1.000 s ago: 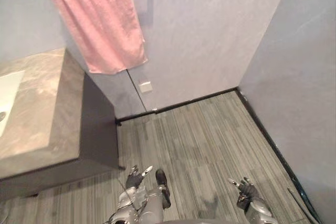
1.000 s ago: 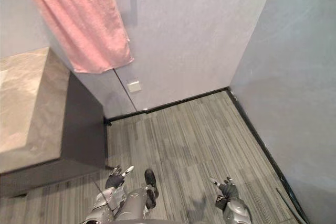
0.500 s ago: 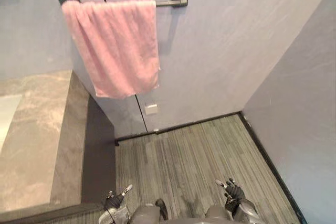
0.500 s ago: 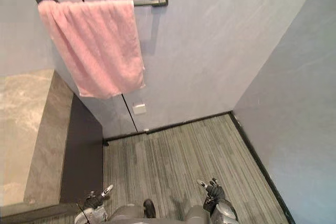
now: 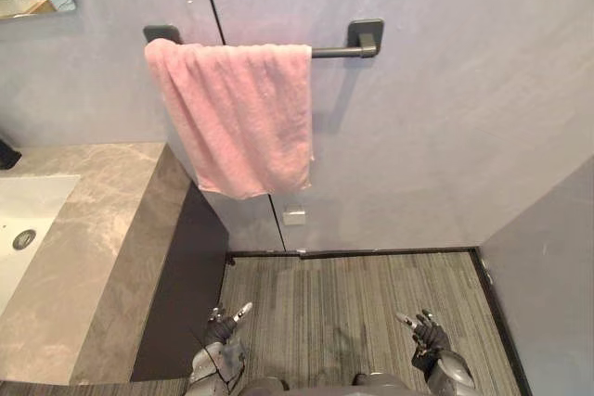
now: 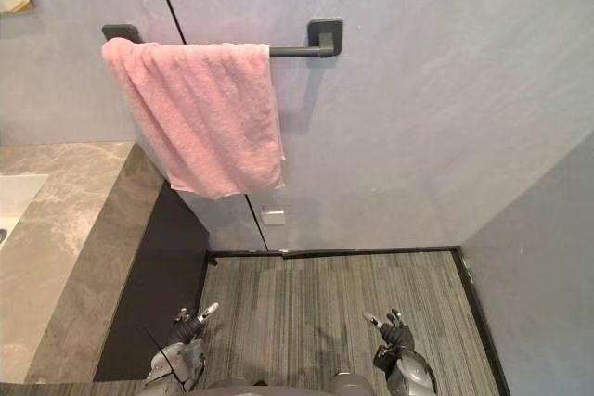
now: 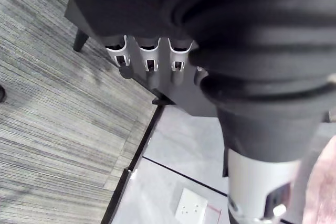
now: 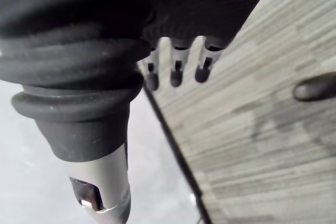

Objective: Organize washtable

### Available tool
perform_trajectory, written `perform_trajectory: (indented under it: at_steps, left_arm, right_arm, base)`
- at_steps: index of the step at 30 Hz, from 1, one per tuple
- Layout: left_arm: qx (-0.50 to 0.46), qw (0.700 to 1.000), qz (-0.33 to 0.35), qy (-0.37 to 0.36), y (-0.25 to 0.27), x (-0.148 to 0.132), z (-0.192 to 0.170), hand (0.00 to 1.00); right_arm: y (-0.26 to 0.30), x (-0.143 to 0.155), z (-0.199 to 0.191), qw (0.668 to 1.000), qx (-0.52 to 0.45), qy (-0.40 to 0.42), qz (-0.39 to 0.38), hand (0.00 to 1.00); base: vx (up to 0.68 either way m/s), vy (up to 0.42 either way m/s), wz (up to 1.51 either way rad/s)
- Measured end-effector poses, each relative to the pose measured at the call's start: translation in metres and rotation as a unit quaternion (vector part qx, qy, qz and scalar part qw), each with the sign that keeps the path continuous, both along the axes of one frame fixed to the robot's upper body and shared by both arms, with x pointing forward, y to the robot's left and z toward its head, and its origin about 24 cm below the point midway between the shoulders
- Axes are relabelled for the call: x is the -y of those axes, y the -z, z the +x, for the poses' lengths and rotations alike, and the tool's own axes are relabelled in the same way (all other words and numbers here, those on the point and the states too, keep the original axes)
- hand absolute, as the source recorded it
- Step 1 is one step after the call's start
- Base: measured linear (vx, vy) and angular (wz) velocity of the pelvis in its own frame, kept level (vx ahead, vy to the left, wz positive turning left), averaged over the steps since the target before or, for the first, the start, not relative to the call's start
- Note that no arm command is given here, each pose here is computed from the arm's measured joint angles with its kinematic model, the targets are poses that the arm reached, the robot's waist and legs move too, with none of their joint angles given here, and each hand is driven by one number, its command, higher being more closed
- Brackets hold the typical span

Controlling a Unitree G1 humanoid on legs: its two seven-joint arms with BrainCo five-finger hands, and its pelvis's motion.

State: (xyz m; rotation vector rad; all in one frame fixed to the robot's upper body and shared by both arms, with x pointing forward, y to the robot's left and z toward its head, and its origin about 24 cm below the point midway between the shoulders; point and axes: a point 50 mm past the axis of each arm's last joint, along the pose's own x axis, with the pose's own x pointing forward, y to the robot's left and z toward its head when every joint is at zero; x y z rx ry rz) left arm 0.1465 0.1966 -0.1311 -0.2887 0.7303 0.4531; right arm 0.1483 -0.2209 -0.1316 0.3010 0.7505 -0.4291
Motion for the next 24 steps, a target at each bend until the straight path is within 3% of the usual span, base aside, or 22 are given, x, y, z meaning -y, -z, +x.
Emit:
perform_trajectory:
  at_steps: [5, 10, 14, 16, 24]
  left_arm:
    - [0.016, 1.000, 0.005, -0.003, -0.005, -0.002, 0.002, 0.00]
    - [0.166, 0.984, 0.059, -0.005, -0.062, -0.027, 0.045, 0.00]
    - [0.313, 0.935, 0.160, 0.038, -0.143, -0.061, 0.087, 0.00]
    - [0.390, 0.892, 0.221, 0.056, -0.192, -0.077, 0.100, 0.00]
    - [0.480, 0.811, 0.316, 0.108, -0.268, -0.095, 0.115, 0.00]
  right_arm:
    - [-0.007, 0.001, 0.010, 1.000, 0.026, 0.002, -0.002, 0.00]
    - [-0.019, -0.003, 0.022, 0.998, 0.063, -0.027, -0.013, 0.00]
    - [-0.024, -0.008, 0.028, 0.995, 0.079, -0.053, -0.013, 0.00]
    - [-0.026, -0.011, 0.032, 0.993, 0.086, -0.081, -0.015, 0.00]
    - [-0.029, -0.016, 0.033, 0.986, 0.092, -0.135, -0.020, 0.00]
  base:
    - [0.03, -0.029, 0.10]
    - [-0.06, -0.043, 0.01]
    - [-0.13, -0.005, 0.00]
    - [-0.15, 0.031, -0.03]
    - [-0.07, 0.022, -0.10]
